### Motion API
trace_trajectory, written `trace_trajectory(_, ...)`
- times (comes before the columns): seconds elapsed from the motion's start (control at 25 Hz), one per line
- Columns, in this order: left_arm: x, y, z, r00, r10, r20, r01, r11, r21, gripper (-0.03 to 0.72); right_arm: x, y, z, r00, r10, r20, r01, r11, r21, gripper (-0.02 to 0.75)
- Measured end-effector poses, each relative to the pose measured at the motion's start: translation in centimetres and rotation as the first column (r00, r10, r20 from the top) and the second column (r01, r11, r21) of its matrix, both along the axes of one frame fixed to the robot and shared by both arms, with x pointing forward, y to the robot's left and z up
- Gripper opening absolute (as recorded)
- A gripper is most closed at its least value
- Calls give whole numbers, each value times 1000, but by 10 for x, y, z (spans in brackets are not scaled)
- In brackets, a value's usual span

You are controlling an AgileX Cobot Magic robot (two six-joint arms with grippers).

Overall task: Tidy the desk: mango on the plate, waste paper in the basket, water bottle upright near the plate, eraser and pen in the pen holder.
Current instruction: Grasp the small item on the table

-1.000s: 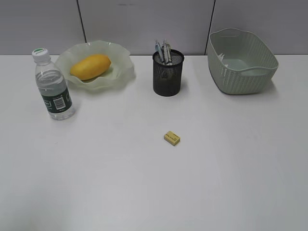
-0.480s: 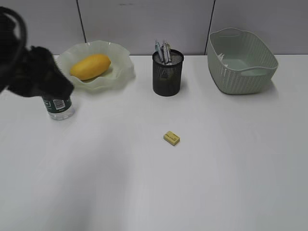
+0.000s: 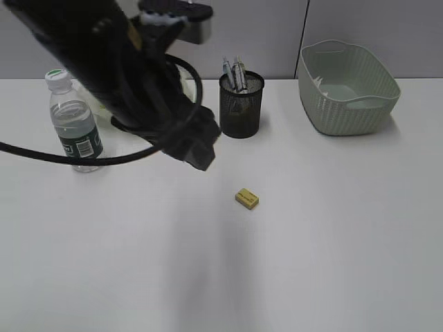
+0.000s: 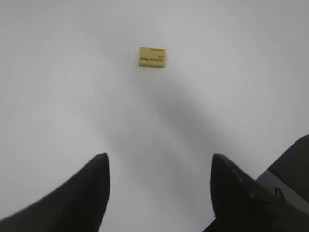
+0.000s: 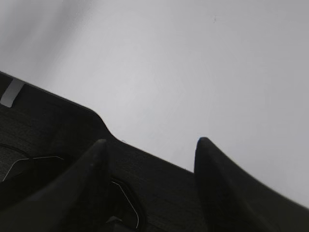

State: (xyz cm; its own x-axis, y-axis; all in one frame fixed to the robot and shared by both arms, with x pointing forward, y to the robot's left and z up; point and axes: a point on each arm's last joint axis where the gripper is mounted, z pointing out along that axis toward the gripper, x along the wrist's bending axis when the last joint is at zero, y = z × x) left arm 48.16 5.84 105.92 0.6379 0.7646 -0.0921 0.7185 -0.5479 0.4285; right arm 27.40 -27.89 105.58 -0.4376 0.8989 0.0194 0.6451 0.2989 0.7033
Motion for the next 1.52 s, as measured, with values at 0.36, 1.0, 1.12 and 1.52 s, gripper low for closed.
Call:
trace_trajectory(0.36,29,-55,-36,998,-47,-39,49,998,38,643,0,0,0,1000,0,0,0,1000,0,445)
trace_trajectory(1.0,79,-100,-104,988,-25,-156,63,967,246,637,0,0,0,1000,-1,0,1,1000,1,444)
trace_trajectory(1.12,86,-108,-109,988,-25,-151,62,968,242,629,0,0,0,1000,-1,0,1,1000,1,444)
trace_trajectory(1.52,96,-118,-147,979,-14,-202,74,953,294,591,0,0,0,1000,-1,0,1,1000,1,443)
